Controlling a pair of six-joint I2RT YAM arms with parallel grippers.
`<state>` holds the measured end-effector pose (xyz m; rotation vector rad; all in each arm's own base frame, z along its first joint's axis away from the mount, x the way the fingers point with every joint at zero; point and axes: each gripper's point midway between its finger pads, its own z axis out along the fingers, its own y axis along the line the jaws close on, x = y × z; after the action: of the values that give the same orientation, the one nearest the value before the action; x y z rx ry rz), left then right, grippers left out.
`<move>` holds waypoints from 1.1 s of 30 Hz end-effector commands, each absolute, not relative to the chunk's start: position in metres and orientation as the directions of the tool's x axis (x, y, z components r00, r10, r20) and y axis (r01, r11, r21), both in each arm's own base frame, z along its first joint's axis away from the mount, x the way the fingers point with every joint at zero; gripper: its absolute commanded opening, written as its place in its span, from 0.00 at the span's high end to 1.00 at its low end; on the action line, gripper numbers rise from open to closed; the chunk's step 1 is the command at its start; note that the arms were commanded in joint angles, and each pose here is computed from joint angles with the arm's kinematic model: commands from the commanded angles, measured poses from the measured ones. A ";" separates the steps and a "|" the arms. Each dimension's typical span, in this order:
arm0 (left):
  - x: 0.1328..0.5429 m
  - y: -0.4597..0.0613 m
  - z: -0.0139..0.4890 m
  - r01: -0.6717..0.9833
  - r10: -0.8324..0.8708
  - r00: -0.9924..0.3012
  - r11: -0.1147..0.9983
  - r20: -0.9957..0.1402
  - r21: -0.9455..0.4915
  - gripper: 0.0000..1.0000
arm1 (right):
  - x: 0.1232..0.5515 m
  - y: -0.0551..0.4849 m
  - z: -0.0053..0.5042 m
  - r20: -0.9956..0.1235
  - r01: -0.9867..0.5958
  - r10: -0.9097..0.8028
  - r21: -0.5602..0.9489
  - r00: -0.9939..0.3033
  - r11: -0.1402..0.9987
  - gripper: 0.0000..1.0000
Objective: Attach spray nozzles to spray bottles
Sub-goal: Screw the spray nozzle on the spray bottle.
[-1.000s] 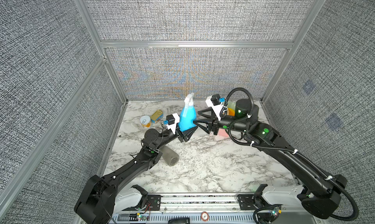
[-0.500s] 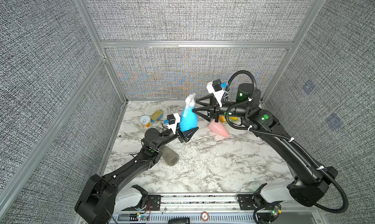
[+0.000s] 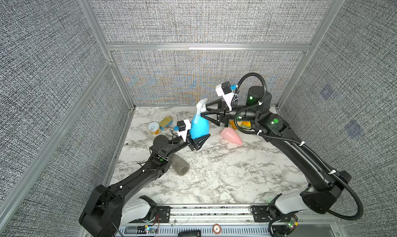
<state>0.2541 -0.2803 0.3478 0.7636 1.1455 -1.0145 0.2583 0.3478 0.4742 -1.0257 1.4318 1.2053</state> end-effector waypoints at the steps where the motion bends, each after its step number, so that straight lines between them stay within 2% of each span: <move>1: 0.251 -0.280 0.354 0.932 -0.253 0.108 0.362 -0.961 0.010 0.28 | 0.254 0.350 0.482 -0.986 -0.978 0.007 0.168 -0.168 0.124 0.48; 7: 0.252 -0.281 0.352 0.932 -0.250 0.105 0.364 -0.962 0.007 0.28 | 0.253 0.355 0.478 -0.985 -0.978 -0.001 0.174 -0.175 0.112 0.49; 11: 0.253 -0.281 0.352 0.931 -0.248 0.107 0.364 -0.963 0.010 0.28 | 0.251 0.355 0.478 -0.985 -0.979 0.000 0.174 -0.175 0.107 0.53; 15: 0.253 -0.281 0.351 0.931 -0.247 0.103 0.365 -0.964 0.007 0.28 | 0.249 0.357 0.476 -0.984 -0.979 -0.003 0.176 -0.177 0.103 0.59; 23: 0.256 -0.281 0.350 0.927 -0.240 0.104 0.376 -0.965 0.006 0.29 | 0.246 0.361 0.466 -0.981 -0.977 -0.017 0.192 -0.194 0.095 0.76; 29: 0.258 -0.281 0.349 0.921 -0.227 0.106 0.390 -0.968 0.009 0.30 | 0.247 0.365 0.458 -0.977 -0.969 -0.016 0.207 -0.211 0.135 0.81; 33: 0.261 -0.280 0.350 0.913 -0.212 0.113 0.408 -0.971 0.017 0.30 | 0.256 0.370 0.453 -0.970 -0.944 -0.017 0.231 -0.242 0.237 0.86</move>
<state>0.2577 -0.2809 0.3463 0.7637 1.1703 -1.0071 0.2627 0.3627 0.4734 -0.9650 1.3820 1.1238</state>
